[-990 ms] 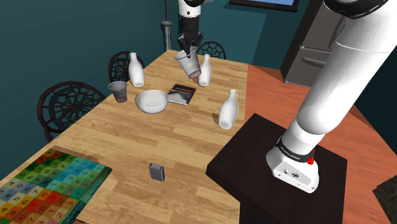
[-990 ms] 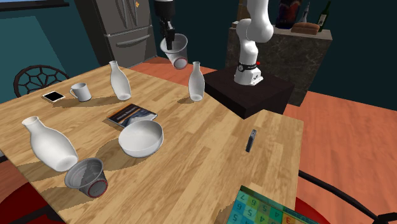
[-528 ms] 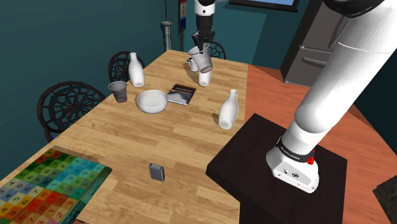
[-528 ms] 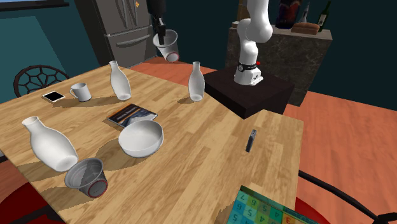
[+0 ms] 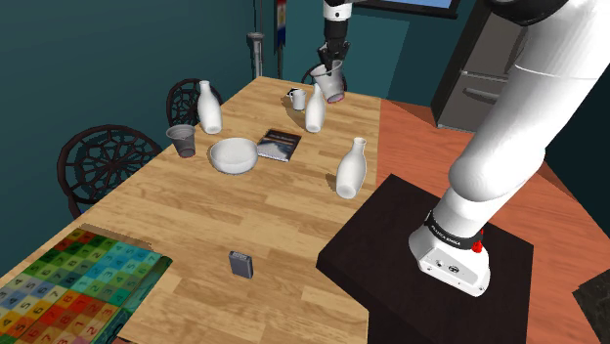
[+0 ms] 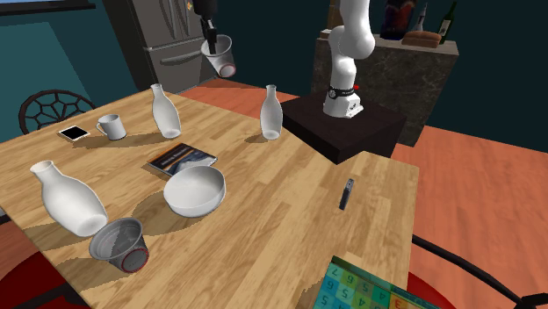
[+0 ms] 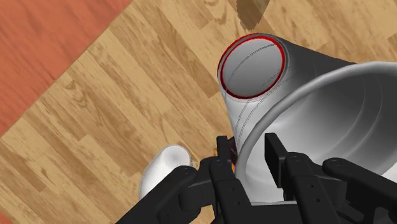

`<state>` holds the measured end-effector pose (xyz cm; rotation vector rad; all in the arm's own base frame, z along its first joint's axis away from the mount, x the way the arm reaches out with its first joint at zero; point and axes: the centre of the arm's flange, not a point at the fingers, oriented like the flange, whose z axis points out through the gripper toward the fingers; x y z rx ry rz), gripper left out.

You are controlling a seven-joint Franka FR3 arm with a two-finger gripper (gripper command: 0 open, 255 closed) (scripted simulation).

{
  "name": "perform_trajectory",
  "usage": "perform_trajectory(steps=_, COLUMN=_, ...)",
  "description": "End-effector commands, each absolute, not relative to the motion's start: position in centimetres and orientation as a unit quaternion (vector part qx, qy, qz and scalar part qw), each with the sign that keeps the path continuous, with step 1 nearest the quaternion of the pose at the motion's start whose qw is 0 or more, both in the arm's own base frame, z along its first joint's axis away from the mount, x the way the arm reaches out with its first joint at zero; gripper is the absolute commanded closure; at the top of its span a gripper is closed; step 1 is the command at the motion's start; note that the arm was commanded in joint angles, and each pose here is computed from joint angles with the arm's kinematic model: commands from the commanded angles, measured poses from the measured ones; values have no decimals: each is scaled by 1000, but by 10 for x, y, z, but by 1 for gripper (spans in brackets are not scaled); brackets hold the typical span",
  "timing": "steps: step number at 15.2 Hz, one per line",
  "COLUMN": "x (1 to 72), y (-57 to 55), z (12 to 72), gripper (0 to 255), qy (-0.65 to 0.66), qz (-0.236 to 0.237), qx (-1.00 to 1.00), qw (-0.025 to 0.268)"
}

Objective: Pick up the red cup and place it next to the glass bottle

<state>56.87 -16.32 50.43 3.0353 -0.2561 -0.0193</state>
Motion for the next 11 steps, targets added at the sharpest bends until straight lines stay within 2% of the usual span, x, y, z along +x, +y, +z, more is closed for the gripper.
perform_trajectory(steps=1, x=565, y=-191, z=501, gripper=255, qy=-83, qz=-6, qx=995, qw=48)
perform_trajectory(steps=11, x=555, y=-322, z=502, gripper=255, qy=-83, qz=-6, qx=995, qw=48)
